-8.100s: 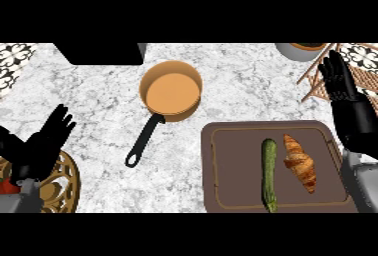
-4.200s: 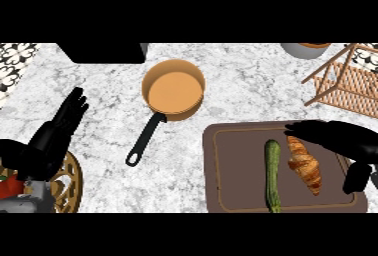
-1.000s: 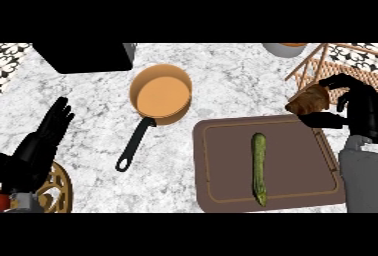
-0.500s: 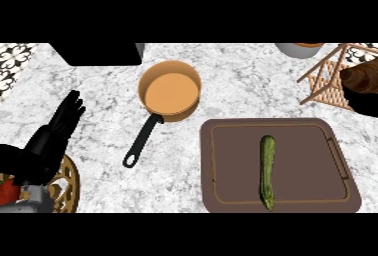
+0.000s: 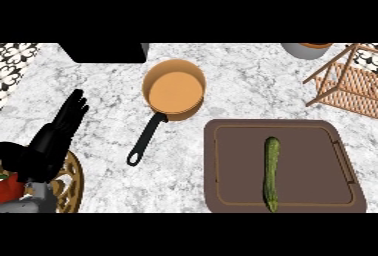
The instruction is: Pick the croissant from the tray and place it in the tiered shelf
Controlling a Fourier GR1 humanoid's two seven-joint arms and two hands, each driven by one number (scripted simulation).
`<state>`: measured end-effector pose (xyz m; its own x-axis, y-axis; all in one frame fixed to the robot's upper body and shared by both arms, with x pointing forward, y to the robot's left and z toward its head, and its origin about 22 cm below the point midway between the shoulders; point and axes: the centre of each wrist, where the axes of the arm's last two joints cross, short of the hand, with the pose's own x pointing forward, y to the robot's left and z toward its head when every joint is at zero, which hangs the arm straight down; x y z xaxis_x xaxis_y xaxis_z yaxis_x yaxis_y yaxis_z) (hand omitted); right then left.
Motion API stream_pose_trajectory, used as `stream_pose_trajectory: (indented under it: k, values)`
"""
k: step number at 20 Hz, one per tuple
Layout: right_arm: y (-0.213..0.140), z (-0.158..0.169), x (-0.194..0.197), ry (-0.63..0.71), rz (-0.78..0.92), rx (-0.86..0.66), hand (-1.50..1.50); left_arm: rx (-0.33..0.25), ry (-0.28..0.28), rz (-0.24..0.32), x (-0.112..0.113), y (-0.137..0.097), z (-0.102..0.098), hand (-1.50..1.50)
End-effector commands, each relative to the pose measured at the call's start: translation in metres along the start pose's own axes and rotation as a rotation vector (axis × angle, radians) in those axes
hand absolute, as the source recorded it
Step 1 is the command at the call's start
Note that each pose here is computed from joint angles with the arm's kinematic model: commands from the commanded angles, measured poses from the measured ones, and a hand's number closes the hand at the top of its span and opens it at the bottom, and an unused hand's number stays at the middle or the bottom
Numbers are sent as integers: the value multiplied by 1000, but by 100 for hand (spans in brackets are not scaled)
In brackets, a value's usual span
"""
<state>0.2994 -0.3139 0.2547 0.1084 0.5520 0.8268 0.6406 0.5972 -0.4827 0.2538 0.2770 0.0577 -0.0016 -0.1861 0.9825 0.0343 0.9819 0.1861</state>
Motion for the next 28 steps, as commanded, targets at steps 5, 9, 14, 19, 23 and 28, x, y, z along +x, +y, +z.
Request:
stream_pose_trajectory:
  k: [5, 9, 14, 19, 23, 28]
  values:
    - [-11, -31, -10, 38, -582, -9, 150, -13, -16, 1, -5, 4, 8, 0]
    - [-30, -41, -21, -65, 128, -48, 150, 4, -20, -14, 4, 5, 2, 0]
    - [-41, -61, -17, -129, 525, -111, 150, -21, -23, 5, 1, -10, -5, 0]
    - [-31, -98, -41, -193, 596, -136, 150, -30, -29, -9, 3, 1, -1, 0]
    - [-37, -118, -57, -279, 614, -166, 150, -19, -19, -8, 7, 4, -6, 0]
    - [-32, -133, -42, -351, 381, -87, 150, -9, -32, -22, 5, 9, -4, 0]
